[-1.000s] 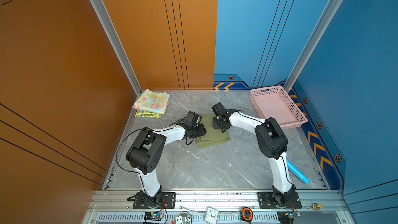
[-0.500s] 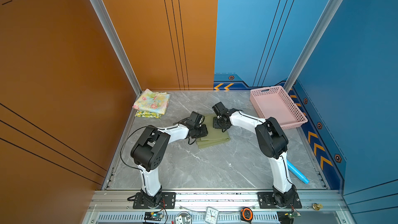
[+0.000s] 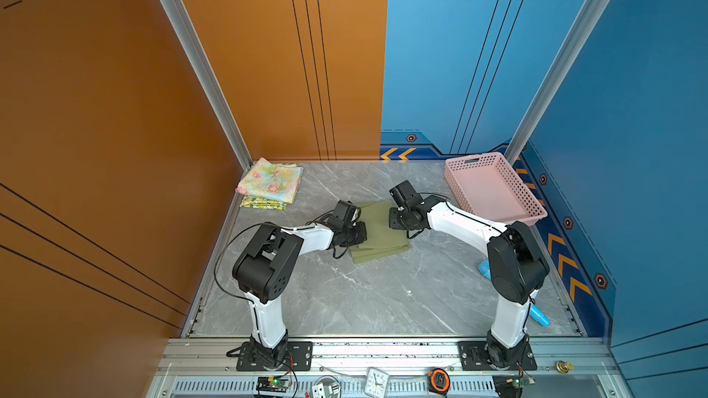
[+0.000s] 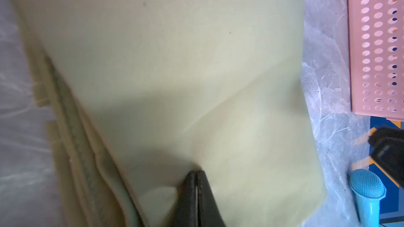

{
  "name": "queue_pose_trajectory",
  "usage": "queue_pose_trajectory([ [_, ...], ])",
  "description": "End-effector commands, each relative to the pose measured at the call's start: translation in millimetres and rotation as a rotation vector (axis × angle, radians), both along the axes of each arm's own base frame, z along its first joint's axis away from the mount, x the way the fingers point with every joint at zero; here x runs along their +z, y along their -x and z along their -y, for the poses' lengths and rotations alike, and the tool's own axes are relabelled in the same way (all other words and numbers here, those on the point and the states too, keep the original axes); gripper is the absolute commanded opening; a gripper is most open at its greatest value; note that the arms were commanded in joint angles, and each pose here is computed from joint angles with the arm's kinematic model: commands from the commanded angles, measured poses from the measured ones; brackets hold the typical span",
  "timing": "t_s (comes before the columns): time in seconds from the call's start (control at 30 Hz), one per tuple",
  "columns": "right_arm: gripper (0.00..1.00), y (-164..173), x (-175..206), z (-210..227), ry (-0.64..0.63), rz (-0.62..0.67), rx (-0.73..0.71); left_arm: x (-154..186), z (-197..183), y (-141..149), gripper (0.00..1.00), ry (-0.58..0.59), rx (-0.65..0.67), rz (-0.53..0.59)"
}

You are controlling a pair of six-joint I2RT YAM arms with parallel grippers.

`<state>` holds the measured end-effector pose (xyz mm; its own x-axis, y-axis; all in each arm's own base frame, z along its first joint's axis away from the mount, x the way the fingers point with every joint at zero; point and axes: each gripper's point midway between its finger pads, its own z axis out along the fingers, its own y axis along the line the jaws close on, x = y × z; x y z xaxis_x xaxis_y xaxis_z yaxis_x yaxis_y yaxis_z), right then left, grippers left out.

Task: Fold and stack skirts
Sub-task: Smooth out the skirt at the center of the table.

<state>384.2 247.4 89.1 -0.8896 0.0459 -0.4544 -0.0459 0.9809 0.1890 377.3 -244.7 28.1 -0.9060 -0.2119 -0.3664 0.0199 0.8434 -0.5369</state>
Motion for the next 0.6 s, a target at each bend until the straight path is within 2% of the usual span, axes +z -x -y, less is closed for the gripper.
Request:
queue_pose_trajectory([
  [0.0, 0.30, 25, -26, 13, 0.065, -0.061, -0.015, -46, -21, 30, 0.06, -0.085, 0.013, -0.150],
  [0.17, 0.29, 37, -52, 19, 0.090, -0.120, -0.010, -45, -20, 30, 0.06, -0.085, 0.009, -0.147],
  [0.3, 0.29, 28, -39, 12, 0.069, -0.094, 0.004, -44, -20, 31, 0.06, -0.084, 0.008, -0.146],
  [0.47, 0.29, -9, -4, -2, 0.025, -0.007, 0.008, -44, -22, 34, 0.06, -0.086, 0.010, -0.147],
  [0.57, 0.29, -36, 2, -12, 0.024, 0.033, 0.022, -44, -23, 35, 0.06, -0.088, 0.010, -0.148],
])
